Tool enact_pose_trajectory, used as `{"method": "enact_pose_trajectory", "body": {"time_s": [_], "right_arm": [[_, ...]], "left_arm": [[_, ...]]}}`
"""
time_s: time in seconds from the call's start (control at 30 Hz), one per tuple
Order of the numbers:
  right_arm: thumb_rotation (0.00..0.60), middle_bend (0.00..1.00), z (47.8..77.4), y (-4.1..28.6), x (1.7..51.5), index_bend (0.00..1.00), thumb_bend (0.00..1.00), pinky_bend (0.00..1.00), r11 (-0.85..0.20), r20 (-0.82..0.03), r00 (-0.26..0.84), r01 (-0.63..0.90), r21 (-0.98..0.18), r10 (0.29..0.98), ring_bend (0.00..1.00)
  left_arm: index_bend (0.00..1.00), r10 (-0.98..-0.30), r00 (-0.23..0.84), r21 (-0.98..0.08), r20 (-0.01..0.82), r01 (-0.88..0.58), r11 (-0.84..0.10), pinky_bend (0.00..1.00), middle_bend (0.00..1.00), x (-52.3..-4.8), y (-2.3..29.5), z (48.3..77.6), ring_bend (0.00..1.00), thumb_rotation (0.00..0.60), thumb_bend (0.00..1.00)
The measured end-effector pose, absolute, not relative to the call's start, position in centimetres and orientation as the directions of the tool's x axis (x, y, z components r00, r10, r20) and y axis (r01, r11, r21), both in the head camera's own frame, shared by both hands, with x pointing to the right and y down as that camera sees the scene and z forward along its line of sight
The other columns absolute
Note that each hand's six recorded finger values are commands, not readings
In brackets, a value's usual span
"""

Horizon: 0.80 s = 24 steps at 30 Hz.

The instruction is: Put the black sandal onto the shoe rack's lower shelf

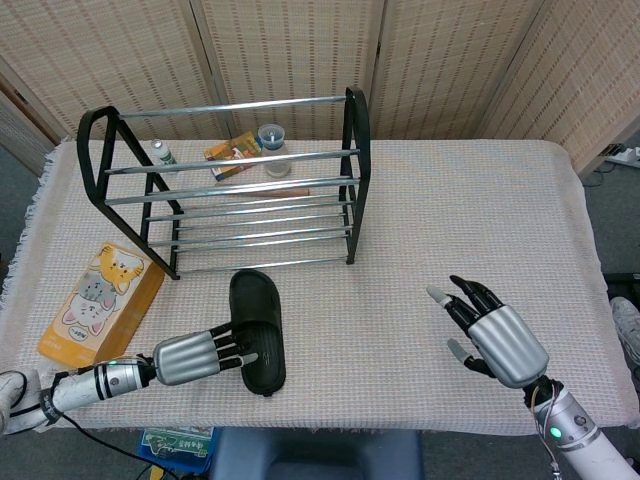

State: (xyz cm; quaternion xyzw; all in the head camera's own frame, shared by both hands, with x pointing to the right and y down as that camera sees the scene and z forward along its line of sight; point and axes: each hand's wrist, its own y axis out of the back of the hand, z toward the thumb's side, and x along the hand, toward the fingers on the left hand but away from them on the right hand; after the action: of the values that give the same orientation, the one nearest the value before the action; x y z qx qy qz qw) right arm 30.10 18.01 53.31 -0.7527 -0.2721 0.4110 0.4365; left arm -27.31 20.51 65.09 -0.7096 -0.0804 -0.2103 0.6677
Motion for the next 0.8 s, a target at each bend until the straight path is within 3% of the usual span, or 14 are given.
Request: {"method": "enact_pose_trajectory", "body": {"time_s": [0.4,0.8], "right_arm": [[0.600,0.25,53.7,18.0,31.2,0.00,0.39,0.15,-0.475,-0.389,0.486,0.063,-0.878,0.783,0.10],[0.600,0.25,53.5,18.0,32.8,0.00,0.38,0.15,-0.463,-0.382,0.452,0.082,-0.882,0.807,0.10]], "left_arm": [[0.07,-0.071,0.900,-0.903,0.430,0.427,-0.046,0.26,0.07,-23.6,21.2,66.8,0.09,0.600,0.17],[0.07,-0.054,0.879,-0.880,0.474,0.474,-0.020,0.26,0.07,-21.0,21.3,67.5,0.09,0.600,0.17]]}}
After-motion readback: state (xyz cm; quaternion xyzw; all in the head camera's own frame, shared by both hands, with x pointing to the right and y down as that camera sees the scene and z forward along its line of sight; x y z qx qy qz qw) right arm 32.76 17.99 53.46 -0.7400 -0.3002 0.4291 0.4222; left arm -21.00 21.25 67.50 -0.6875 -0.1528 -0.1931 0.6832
